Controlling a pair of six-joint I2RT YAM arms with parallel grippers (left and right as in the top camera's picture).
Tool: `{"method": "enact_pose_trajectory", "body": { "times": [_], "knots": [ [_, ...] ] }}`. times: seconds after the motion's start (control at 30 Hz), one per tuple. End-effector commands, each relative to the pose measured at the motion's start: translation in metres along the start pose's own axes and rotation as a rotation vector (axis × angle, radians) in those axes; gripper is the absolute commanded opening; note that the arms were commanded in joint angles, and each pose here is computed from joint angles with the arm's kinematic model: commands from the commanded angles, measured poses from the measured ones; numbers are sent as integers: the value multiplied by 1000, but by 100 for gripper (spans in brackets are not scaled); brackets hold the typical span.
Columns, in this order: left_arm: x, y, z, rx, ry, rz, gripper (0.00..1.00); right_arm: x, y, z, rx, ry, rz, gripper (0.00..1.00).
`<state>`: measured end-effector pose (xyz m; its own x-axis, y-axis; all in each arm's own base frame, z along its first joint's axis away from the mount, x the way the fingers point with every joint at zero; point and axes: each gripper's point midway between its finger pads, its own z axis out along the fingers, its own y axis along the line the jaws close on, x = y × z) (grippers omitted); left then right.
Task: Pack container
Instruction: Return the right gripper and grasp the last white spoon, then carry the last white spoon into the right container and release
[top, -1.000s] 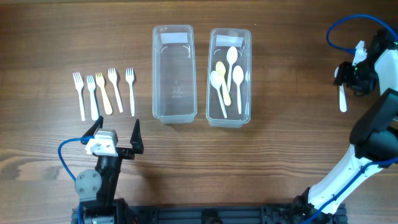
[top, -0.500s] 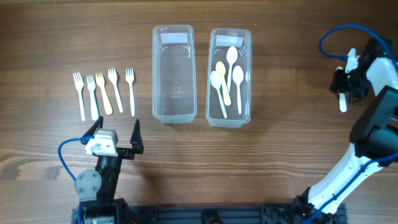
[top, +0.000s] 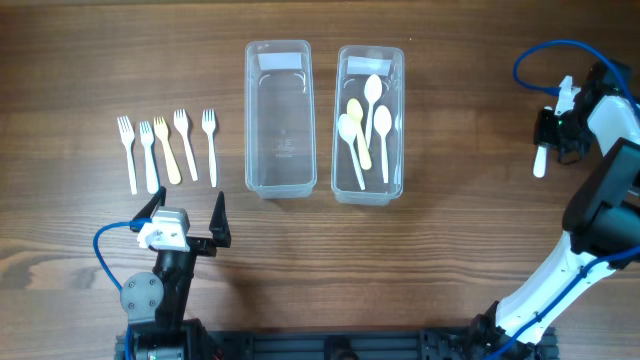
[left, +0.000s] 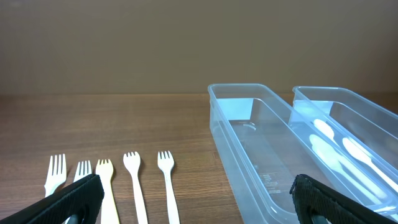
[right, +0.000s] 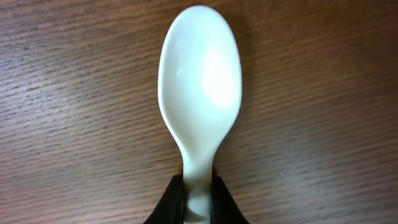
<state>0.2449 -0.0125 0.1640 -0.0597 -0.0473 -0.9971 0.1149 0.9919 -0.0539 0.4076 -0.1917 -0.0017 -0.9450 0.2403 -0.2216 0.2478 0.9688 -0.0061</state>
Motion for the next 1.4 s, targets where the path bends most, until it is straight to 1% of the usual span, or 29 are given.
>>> {"method": "enact_pose_trajectory", "body": {
  "times": [0.0, 0.2, 0.33, 0.47, 0.57, 0.6, 0.73, 0.83, 0.93, 1.13, 1.27, 1.37],
  "knots": [
    [3, -1, 0, 3, 1, 23, 100, -7, 19, -10, -64, -8, 52, 4],
    [3, -1, 0, 3, 1, 23, 100, -44, 59, -86, -152, -194, 2, 4],
    [3, -1, 0, 3, 2, 23, 100, -59, 100, -153, -236, -340, -48, 4],
    [3, -1, 0, 3, 1, 23, 100, -56, 158, -218, -388, -440, -54, 4],
    [3, -1, 0, 3, 1, 23, 100, -48, 197, -243, -459, -465, -86, 4],
    [3, -1, 0, 3, 1, 23, 100, -43, 216, -249, -482, -468, -121, 4],
    [3, -1, 0, 3, 1, 23, 100, -25, 271, -251, -535, -441, -222, 4],
    [3, -1, 0, 3, 1, 23, 100, -14, 302, -241, -500, -415, -241, 4],
    [3, -1, 0, 3, 1, 23, 100, -3, 331, -225, -449, -400, -305, 4],
    [3, -1, 0, 3, 1, 23, 100, 16, 362, -179, -416, -301, -361, 4],
    [3, -1, 0, 3, 1, 23, 100, 22, 370, -145, -399, -234, -355, 4],
    [3, -1, 0, 3, 1, 23, 100, 24, 370, -132, -389, -210, -357, 4]
  ]
}}
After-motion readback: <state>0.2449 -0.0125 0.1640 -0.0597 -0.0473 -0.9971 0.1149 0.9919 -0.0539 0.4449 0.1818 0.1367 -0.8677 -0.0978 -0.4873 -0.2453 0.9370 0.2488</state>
